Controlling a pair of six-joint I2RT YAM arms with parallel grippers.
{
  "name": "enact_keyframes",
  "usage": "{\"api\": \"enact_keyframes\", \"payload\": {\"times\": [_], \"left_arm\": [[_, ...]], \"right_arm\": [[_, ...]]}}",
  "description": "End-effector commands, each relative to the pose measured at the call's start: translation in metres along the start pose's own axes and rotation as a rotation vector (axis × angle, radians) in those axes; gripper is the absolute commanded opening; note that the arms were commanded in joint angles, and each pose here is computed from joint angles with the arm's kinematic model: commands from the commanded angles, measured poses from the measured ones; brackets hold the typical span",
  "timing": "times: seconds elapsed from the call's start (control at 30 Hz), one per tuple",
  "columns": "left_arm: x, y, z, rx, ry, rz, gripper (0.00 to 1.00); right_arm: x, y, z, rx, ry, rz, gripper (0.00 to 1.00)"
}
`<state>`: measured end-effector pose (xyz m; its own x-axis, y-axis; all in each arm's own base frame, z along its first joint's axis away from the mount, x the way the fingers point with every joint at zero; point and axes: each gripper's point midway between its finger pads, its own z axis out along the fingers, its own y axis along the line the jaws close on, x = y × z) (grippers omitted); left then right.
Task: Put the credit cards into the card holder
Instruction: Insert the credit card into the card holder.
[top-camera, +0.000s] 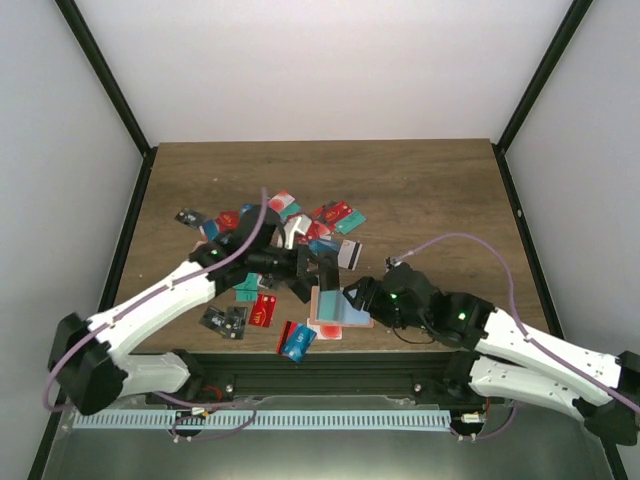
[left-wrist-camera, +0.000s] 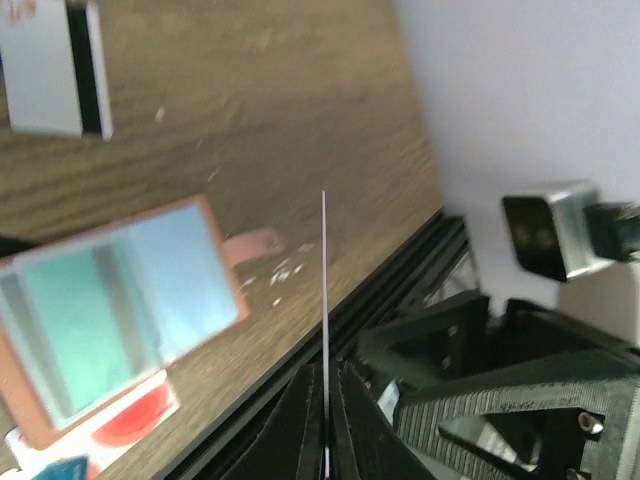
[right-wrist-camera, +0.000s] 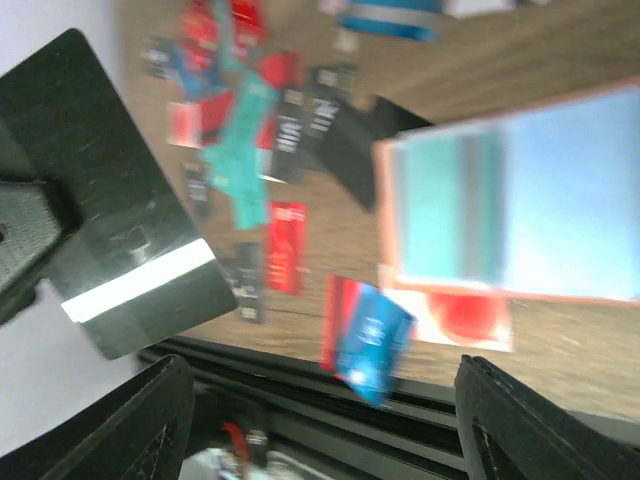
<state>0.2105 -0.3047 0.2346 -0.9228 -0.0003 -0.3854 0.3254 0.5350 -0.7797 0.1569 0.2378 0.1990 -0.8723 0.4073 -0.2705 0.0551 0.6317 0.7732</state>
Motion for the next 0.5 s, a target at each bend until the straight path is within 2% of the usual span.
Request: {"api": "enact_keyframes", "payload": {"times": [0.0,0.23,0.37,0.47], "left_arm": [[0.04,0.037,0.025,-0.063,0.236,0.05,0.04],[0.056,0.076,0.053,-0.138,0.369,0.081,0.04],[0.059,0.084,0.071,-0.112,0.403,0.06,0.04],[0.061,0.092,0.084,-0.099,0.416,0.022,0.04]], "right_arm": [[0.014,-0.061,0.003,0.276,0.086,-0.02,0.72],[0.012,-0.108,0.028,0.272,0.168,0.073,0.63],[0.012,-0.119,0.035,0.241,0.206,0.106,0.55],[0.01,-0.125,0.04,0.237,0.221,0.117,0.52]]}}
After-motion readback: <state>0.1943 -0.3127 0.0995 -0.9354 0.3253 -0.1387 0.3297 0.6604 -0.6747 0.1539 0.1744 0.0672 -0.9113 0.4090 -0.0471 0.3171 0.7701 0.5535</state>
